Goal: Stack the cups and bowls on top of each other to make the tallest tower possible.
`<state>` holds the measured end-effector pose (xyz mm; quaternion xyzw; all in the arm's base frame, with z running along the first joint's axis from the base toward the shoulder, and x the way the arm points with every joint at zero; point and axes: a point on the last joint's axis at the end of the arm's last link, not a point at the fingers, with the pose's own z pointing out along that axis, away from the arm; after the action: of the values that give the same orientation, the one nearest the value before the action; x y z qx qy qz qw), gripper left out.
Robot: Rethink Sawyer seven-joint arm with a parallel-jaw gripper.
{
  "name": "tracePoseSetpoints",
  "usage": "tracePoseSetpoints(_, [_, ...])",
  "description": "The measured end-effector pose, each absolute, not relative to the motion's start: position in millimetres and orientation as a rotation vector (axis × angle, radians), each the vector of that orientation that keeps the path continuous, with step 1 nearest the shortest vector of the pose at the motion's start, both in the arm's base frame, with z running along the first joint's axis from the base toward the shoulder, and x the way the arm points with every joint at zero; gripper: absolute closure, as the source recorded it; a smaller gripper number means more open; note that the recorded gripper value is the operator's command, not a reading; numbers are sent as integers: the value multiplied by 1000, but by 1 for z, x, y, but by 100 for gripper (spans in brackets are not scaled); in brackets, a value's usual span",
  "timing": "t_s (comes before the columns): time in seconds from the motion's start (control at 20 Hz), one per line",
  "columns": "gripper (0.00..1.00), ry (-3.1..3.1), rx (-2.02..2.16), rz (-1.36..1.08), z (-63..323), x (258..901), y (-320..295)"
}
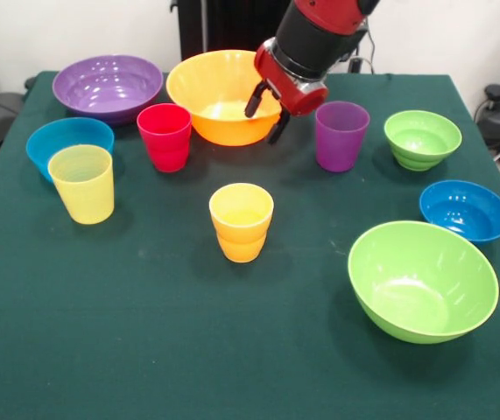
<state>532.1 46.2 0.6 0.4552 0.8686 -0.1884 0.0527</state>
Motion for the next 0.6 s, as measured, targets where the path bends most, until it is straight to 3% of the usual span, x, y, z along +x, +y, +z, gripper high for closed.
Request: tracePoseSetpoints(0.6, [0, 2614, 1347, -549, -18, 531, 39])
